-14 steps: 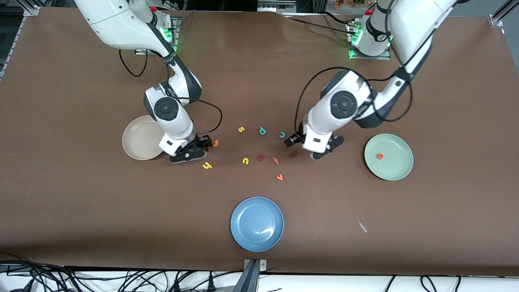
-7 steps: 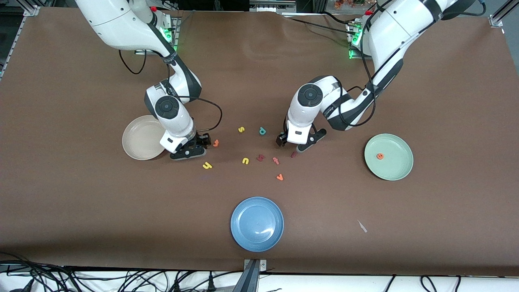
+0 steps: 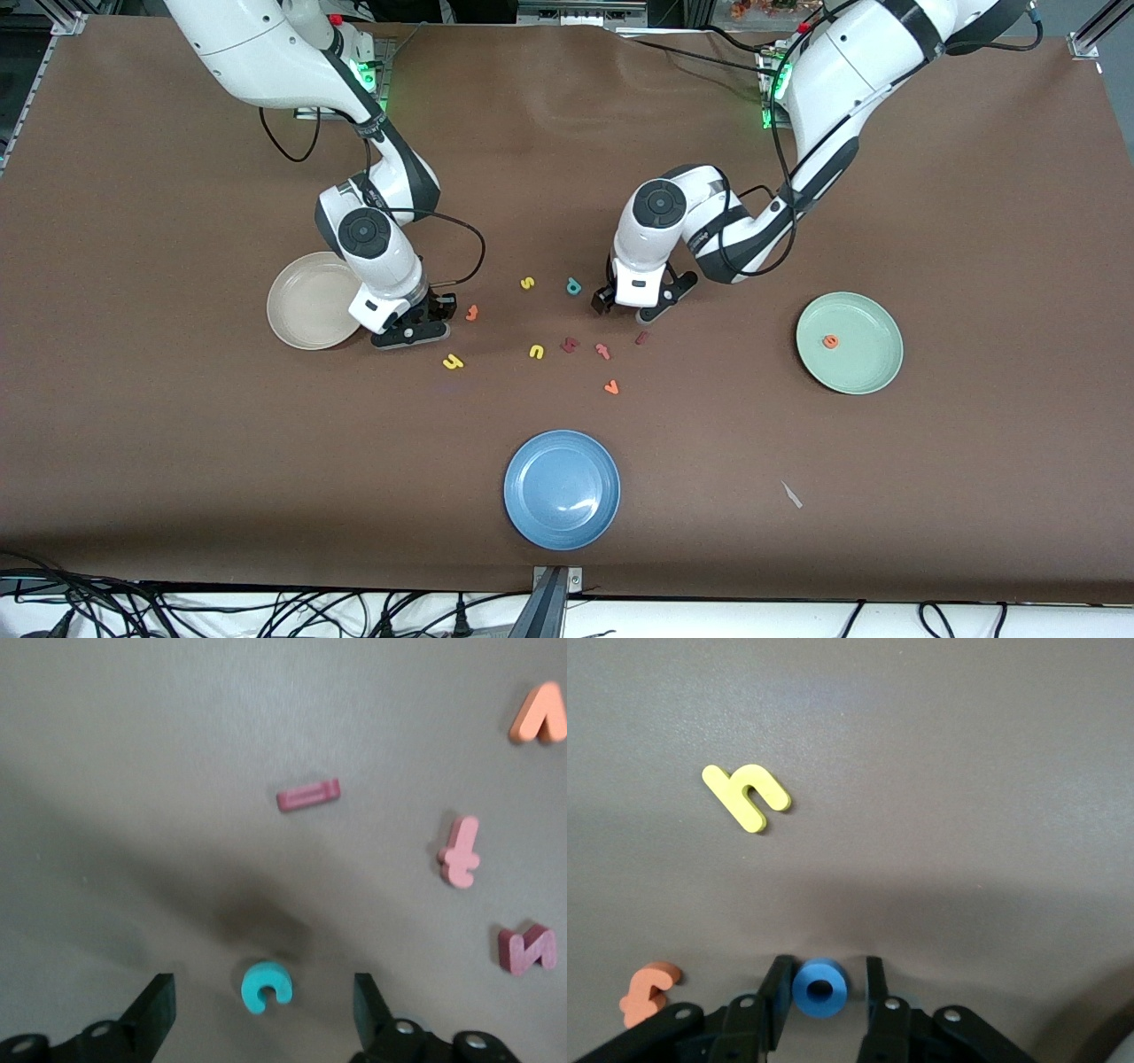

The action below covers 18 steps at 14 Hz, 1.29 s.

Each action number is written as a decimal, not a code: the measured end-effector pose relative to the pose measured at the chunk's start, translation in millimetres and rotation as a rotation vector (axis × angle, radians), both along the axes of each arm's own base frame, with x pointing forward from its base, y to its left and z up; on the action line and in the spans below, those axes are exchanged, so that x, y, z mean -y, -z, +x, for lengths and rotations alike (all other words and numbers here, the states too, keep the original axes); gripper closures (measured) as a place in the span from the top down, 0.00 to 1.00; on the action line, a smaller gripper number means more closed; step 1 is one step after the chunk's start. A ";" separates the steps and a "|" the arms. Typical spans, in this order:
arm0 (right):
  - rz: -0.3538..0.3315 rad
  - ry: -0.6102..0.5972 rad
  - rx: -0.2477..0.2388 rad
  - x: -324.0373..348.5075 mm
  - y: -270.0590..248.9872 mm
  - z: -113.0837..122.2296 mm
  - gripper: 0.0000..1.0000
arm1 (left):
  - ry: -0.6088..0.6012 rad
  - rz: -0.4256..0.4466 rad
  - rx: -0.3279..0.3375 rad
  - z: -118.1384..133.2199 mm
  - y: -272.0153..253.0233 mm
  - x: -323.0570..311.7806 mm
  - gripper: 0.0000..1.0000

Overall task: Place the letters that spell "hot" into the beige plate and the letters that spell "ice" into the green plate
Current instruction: 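Carry the o toward the beige plate while the left gripper grasps teal c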

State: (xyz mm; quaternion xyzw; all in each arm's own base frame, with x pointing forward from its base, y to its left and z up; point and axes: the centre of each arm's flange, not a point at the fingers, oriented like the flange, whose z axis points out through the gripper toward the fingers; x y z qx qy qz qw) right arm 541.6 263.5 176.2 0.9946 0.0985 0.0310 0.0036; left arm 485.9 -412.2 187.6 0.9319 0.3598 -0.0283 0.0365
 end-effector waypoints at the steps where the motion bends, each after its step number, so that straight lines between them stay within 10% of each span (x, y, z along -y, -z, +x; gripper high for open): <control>1: 0.000 0.000 0.001 -0.1 -0.6 0.2 0.31 | -0.002 0.000 -0.004 -1.8 1.9 1.4 0.83; 13: -0.112 -0.223 -0.029 113.5 -106.7 40.1 0.27 | -0.006 0.010 -0.021 -1.9 15.7 0.8 0.38; 18: -0.121 -0.236 -0.091 177.9 -89.6 -7.8 0.27 | 0.007 0.018 -0.005 -0.3 13.7 4.2 0.25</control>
